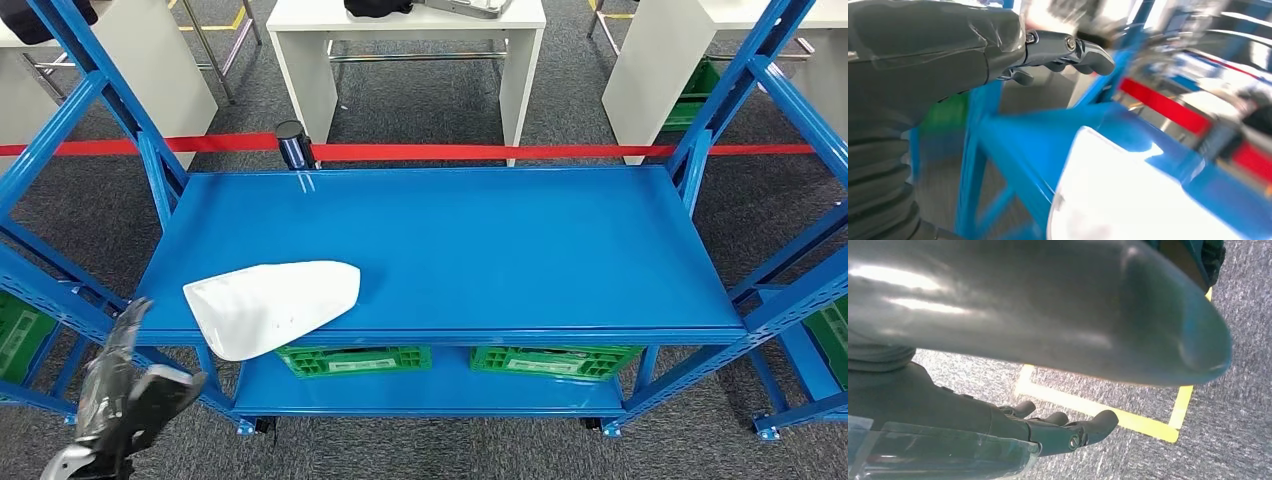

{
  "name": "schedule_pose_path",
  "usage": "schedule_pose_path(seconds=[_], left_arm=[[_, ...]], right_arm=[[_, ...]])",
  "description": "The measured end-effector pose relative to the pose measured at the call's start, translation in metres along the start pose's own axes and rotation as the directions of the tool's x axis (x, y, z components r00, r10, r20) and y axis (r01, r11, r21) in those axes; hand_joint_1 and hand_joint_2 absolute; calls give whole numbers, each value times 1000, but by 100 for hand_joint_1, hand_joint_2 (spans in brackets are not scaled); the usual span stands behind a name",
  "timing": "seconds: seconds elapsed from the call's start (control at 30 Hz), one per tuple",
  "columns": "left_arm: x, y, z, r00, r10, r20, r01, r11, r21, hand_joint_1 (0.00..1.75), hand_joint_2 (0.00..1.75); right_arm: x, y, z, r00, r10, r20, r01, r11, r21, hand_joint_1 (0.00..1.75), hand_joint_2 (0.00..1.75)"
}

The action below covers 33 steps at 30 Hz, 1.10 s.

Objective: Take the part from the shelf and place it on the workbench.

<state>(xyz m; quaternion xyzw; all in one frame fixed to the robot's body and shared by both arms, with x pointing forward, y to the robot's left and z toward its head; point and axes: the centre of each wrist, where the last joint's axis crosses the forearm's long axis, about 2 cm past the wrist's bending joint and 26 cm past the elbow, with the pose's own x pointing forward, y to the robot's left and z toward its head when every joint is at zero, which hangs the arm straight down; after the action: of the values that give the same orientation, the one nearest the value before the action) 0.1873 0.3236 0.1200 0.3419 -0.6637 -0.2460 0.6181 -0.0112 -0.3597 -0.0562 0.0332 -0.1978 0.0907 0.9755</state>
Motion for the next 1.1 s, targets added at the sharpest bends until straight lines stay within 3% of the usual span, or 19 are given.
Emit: schedule_pose_path(seconds=[0.13,0.23,0.43,0.73,0.9,1.1], left_arm=[[23,-5,-17,948,-250,197,265,963,-54,0,175],[35,-8,-24,913,-287,290,316,947,-57,0,175],[45,-10,-28,853,-342,395,389,920,-44,0,175],[78,-29,-55,604,-461,650,614,789,-11,0,175],[84,-43,-66,549,-439,711,693,714,-95,0,175],[71,-52,-73,576,-442,688,729,658,-189,0,175]], right_arm=[[1,-4,-6,1000,28,4,-28,1000,-13,0,0],[2,-4,-11,999,37,8,-37,999,-3,0,0],[-1,-6,-14,999,40,6,-41,999,12,0,0],[1,-14,-24,996,85,6,-85,996,9,0,0],[1,-13,-31,996,93,9,-94,995,28,0,0],[0,-11,-31,997,77,0,-77,995,66,0,0]])
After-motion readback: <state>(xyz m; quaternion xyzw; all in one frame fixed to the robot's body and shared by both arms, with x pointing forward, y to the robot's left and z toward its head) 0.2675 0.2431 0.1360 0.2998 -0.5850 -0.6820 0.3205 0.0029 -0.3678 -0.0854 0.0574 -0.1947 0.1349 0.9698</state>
